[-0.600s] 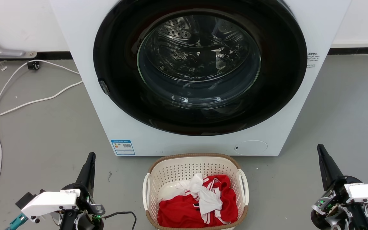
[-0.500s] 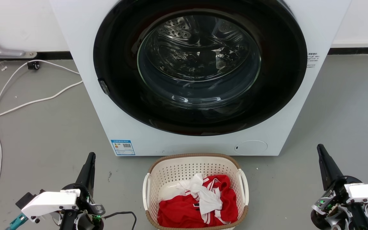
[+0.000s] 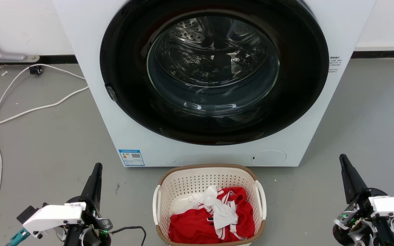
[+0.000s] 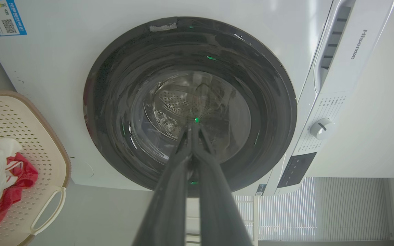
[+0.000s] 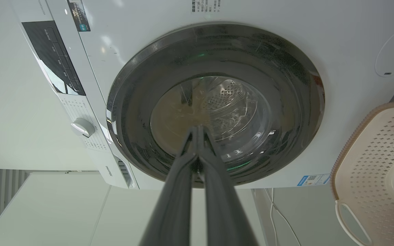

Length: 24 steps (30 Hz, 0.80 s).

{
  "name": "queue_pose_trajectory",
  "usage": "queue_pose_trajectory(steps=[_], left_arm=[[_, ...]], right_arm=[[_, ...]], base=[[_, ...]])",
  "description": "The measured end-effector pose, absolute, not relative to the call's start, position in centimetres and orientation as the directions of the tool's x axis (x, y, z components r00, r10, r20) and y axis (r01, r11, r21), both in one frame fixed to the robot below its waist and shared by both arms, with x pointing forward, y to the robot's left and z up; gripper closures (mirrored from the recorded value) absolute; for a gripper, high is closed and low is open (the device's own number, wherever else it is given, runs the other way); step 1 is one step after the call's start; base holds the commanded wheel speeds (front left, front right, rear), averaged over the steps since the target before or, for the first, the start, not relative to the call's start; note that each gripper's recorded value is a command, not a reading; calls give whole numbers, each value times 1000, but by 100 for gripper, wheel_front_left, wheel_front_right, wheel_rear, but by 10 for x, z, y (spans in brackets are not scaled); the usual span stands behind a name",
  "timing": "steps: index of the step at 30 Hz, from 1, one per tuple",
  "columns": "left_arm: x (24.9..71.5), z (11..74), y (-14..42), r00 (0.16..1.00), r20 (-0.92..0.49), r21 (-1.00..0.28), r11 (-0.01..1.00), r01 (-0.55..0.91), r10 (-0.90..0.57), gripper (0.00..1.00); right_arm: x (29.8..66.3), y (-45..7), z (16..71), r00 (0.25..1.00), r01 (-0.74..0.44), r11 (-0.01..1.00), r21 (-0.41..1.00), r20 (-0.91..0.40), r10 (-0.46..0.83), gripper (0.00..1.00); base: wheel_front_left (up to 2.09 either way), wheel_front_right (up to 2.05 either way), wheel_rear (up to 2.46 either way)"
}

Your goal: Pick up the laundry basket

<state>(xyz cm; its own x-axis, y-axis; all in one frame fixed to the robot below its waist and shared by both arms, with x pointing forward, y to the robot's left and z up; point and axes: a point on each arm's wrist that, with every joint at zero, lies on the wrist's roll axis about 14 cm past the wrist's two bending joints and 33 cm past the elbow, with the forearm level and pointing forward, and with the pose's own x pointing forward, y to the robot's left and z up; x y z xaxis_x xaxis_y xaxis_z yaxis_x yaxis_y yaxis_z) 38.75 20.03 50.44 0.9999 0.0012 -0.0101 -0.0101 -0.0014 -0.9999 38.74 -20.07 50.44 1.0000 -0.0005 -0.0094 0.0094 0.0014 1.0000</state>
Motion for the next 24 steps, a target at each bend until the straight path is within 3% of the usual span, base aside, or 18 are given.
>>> queue_pose_trajectory(steps=[4, 5, 16, 24], left_arm=[[388, 504, 200, 1000, -10, -1000, -1, -10, 1, 100], [385, 498, 200, 1000, -28, -1000, -4, -28, 1, 0], [380, 490, 194, 999, -52, -999, 10, -52, 14, 0], [383, 501, 193, 999, -22, -992, 123, -24, 25, 0]], right_arm=[[387, -201, 504, 1000, 9, 1, 1000, -9, 0, 100], [385, -201, 498, 1000, 27, 0, 1000, -27, -1, 0], [379, -198, 489, 998, 53, 21, 998, -53, -19, 0], [379, -197, 491, 998, 51, 109, 993, -48, -31, 0]], base=[[0, 0, 0], [0, 0, 0], [0, 0, 0], [0, 0, 0]])
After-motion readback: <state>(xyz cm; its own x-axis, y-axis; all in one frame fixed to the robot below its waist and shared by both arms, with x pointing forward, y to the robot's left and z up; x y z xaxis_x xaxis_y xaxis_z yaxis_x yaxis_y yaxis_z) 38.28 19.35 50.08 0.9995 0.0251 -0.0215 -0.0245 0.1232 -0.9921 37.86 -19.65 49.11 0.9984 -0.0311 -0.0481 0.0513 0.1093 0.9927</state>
